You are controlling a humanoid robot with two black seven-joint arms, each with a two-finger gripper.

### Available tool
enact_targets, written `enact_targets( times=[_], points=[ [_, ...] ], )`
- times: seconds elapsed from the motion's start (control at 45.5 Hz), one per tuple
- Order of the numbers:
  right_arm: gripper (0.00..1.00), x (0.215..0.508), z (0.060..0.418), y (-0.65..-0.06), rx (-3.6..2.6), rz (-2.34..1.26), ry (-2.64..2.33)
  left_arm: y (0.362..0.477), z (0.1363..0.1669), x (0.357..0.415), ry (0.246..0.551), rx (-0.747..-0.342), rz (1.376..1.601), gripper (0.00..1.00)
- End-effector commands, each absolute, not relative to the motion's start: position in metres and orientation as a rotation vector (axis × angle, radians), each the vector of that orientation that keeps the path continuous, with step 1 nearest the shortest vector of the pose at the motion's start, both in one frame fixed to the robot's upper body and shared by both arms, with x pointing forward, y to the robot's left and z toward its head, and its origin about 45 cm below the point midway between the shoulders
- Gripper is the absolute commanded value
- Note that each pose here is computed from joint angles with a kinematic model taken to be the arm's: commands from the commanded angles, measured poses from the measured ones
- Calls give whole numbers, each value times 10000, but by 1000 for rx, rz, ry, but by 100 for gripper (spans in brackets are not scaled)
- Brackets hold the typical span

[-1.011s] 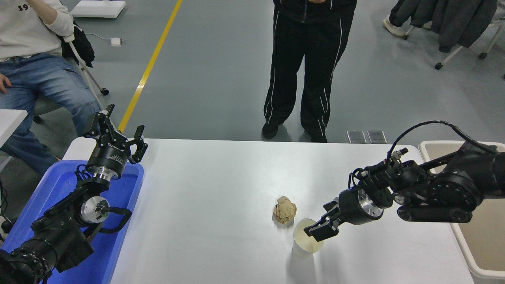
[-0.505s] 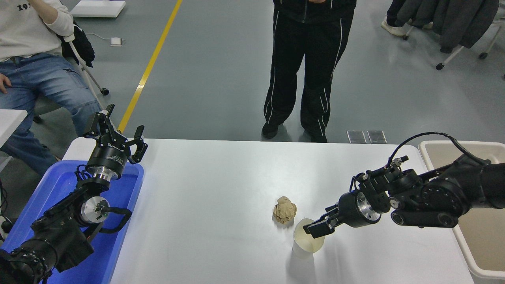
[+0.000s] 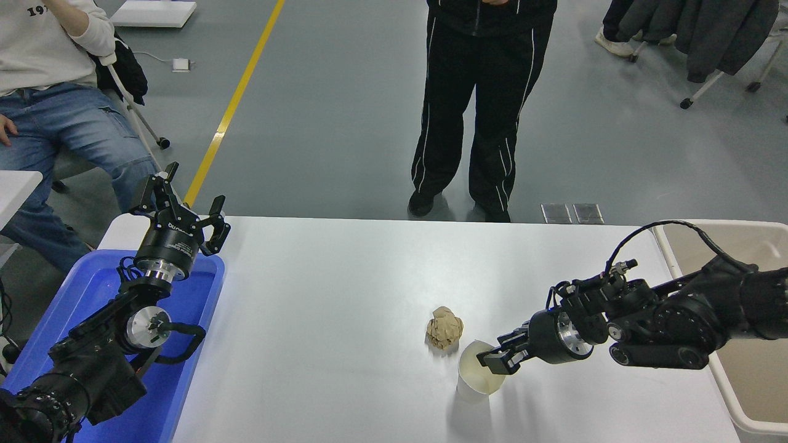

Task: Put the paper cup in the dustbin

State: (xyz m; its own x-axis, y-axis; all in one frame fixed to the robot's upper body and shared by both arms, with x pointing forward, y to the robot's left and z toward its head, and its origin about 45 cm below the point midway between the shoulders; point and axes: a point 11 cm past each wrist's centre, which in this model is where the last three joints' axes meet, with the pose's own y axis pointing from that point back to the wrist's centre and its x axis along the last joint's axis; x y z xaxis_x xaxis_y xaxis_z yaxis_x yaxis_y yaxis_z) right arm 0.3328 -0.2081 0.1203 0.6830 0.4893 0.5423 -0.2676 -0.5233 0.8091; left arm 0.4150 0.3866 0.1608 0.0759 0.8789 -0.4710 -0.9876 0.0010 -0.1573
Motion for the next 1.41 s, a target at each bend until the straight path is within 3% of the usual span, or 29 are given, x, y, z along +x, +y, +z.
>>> enact_targets(
  times=[0.0, 0.352, 0.769, 1.385],
  points=[
    [0, 3333, 1193, -2104, 1892, 955, 177, 3866, 1610, 4150, 266, -508, 1492, 100],
    [0, 3389, 1264, -2063, 1904, 968, 149, 3866, 1610, 4150, 266, -508, 1492, 100],
    [0, 3599, 1698, -2116, 2021, 944, -13, 3866, 1610, 4150, 266, -508, 1492, 100],
    [0, 4106, 3213, -2321, 2347, 848, -463, 3866, 1610, 4150, 266, -508, 1492, 100]
  ],
)
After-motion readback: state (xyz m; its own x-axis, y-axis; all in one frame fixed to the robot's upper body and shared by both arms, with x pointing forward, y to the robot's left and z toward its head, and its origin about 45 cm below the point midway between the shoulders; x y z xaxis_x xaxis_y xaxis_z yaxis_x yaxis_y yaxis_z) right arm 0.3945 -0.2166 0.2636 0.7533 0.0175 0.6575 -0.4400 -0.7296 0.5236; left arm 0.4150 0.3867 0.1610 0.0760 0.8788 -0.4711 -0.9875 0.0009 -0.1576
